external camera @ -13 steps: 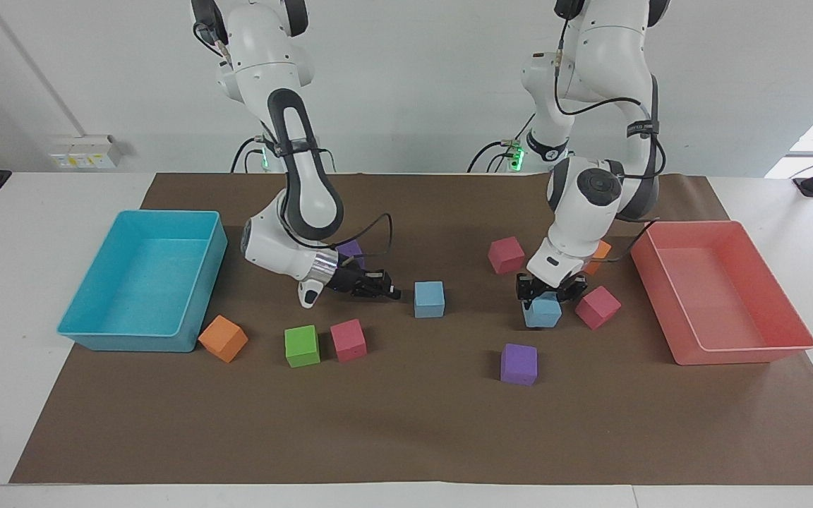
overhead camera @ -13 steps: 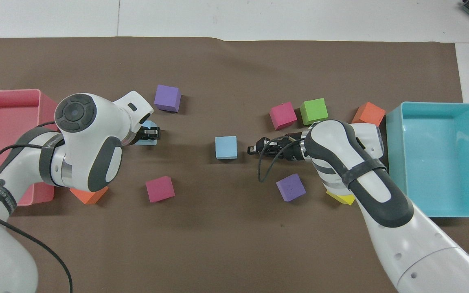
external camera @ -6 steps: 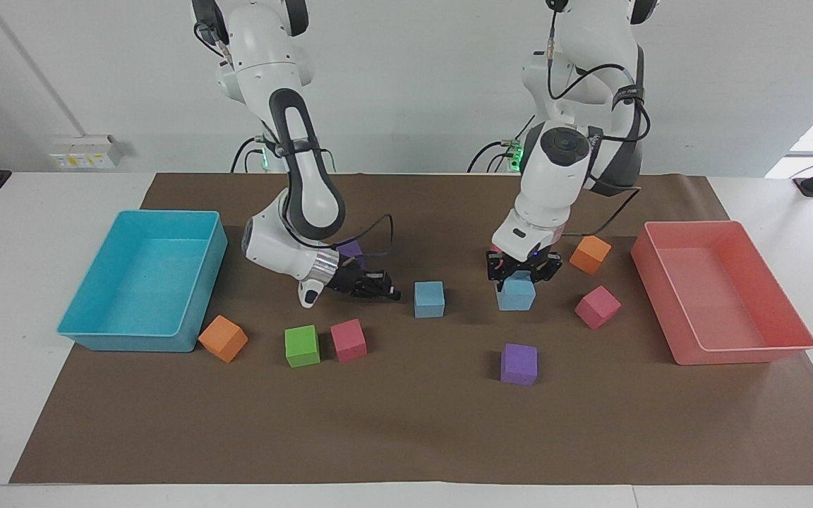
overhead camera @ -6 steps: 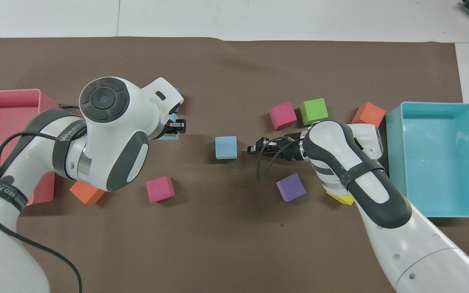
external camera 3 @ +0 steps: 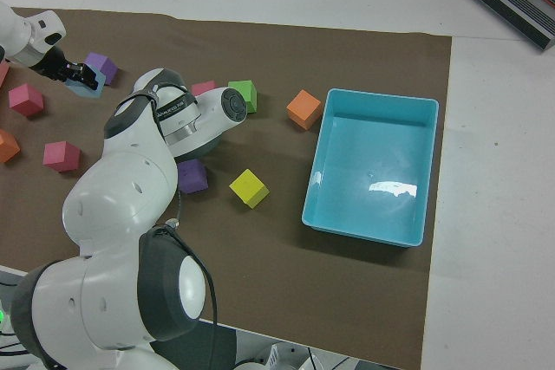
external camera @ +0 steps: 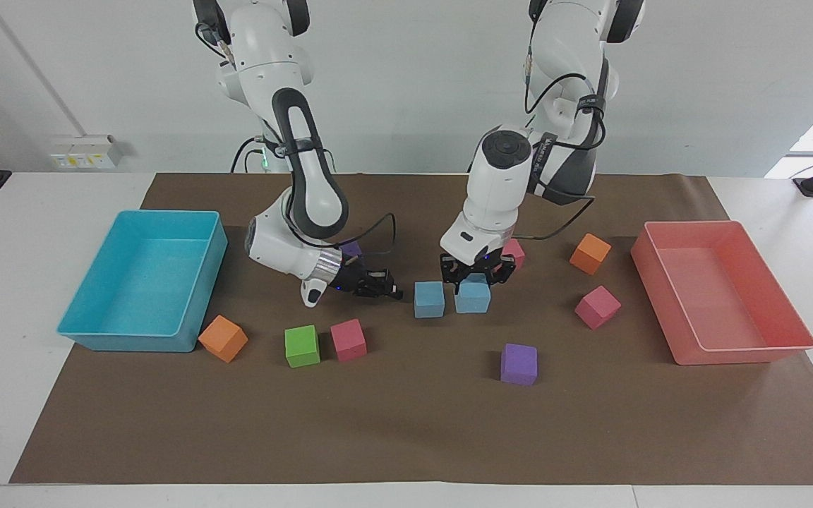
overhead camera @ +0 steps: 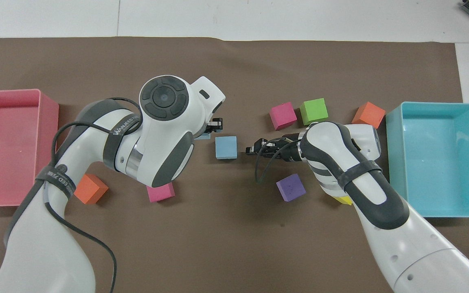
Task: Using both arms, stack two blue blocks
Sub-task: 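Carry the cube with the left gripper and lower it onto the center cube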
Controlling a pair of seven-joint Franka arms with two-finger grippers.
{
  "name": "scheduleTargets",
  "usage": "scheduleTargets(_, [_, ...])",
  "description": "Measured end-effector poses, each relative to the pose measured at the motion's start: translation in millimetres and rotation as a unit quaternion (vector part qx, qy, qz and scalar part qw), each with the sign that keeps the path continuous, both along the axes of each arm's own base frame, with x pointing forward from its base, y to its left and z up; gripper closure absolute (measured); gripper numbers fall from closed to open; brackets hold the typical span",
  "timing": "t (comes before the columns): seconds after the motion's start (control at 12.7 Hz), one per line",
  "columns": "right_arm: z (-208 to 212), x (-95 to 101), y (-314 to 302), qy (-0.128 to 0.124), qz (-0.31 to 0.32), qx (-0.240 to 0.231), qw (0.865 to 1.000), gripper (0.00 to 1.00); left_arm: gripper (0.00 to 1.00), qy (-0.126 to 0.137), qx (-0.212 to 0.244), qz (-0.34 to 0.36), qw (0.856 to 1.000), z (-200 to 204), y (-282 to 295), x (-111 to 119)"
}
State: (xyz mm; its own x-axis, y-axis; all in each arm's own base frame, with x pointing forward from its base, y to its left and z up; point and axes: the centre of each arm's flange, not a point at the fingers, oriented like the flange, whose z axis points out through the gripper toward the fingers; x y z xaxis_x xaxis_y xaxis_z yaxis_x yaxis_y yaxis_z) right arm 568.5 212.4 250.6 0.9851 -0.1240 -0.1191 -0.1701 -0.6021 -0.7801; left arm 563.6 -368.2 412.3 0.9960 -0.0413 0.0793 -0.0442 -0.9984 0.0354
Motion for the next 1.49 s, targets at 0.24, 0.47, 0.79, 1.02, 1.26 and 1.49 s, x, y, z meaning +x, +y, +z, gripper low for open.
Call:
scheduleTargets(0.24, [0,0.0,0,0.000,0.000,0.000,1.000,0.99,0.42,0.006,0.001,0.012,1.000,-15,-30,-15])
scheduleTargets(0.47, [0,0.1,0,0.000,0.000,0.000,1.000,0.99,0.42,-0.001,-0.006,0.010,1.000,-12,-43,-21])
scheduleTargets(0.79, [0,0.1,0,0.000,0.000,0.000,1.000,0.99,0.42,-0.002,-0.007,0.003,1.000,-17,-52,-26])
scheduleTargets(1.02, [0,0.1,0,0.000,0.000,0.000,1.000,0.99,0.42,0.006,-0.002,0.005,1.000,-30,-60,-33])
scheduleTargets(1.26, [0,0.1,0,0.000,0.000,0.000,1.000,0.99,0.42,0.009,-0.002,0.025,1.000,-38,-59,-34])
scheduleTargets(1.49, [0,0.1,0,0.000,0.000,0.000,1.000,0.99,0.42,0.008,-0.003,0.030,1.000,-38,-59,-34])
